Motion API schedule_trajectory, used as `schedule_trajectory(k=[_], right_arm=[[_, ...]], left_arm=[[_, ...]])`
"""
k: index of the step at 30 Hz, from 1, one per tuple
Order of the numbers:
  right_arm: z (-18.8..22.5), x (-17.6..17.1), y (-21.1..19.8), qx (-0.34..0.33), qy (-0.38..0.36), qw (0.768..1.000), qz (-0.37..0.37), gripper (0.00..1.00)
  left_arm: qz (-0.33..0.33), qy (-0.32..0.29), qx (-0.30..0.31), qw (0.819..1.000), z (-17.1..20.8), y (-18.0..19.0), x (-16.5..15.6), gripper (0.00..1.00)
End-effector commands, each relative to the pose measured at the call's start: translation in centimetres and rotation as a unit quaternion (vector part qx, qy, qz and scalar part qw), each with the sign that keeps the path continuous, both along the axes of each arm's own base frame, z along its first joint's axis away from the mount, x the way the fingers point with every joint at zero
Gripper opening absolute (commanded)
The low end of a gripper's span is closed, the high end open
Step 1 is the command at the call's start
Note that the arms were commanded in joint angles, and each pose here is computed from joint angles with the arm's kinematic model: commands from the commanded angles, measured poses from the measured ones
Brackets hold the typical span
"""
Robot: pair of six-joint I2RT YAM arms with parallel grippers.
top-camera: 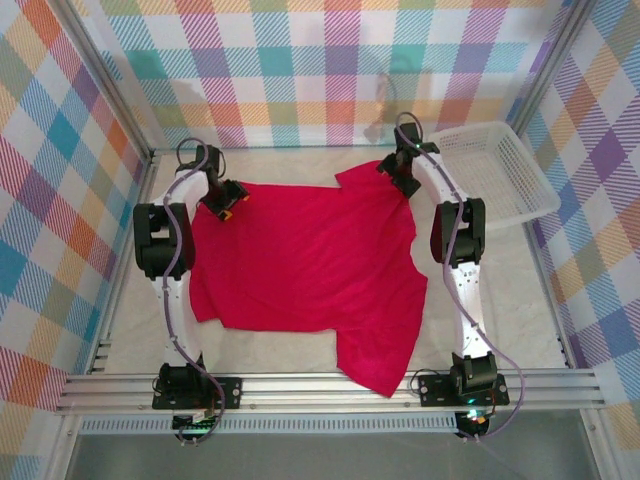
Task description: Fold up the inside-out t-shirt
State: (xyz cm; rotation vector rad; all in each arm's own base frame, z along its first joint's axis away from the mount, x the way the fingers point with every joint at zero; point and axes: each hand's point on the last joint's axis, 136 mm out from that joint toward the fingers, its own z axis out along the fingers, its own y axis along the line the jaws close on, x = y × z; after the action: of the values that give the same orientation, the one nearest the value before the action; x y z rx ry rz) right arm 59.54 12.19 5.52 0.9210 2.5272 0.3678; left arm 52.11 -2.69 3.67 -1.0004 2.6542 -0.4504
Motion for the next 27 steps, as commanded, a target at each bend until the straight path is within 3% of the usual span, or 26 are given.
schedule_trajectory(k=[1, 4, 12, 20, 27], right_arm=[[6.3, 0.4, 4.1, 0.032, -0.080, 0.994, 0.063, 0.84], [6.5, 0.7, 6.6, 0.080, -0.094, 0.989, 0.082, 0.85], [1.4, 1.1, 9.5, 0.138, -0.040, 0.987, 0.068, 0.84], [-4.1, 2.1, 8.8, 0.125, -0.005, 0.992, 0.014, 0.82], [-6.1, 5.1, 7.2, 0.129, -0.030, 0.990, -0.046, 0.75]], left_arm=[[-0.002, 0.032, 0.038, 0.999, 1.1, 1.0, -3.4, 0.65], [-0.003, 0.014, 0.023, 1.000, 2.3, 0.5, -3.7, 0.65], [-0.011, 0.013, -0.021, 1.000, 2.3, -1.0, -4.6, 0.64], [-0.009, 0.021, -0.056, 0.998, 1.0, -2.4, -6.6, 0.64], [-0.008, 0.041, -0.076, 0.996, -0.3, -3.2, -11.2, 0.64]])
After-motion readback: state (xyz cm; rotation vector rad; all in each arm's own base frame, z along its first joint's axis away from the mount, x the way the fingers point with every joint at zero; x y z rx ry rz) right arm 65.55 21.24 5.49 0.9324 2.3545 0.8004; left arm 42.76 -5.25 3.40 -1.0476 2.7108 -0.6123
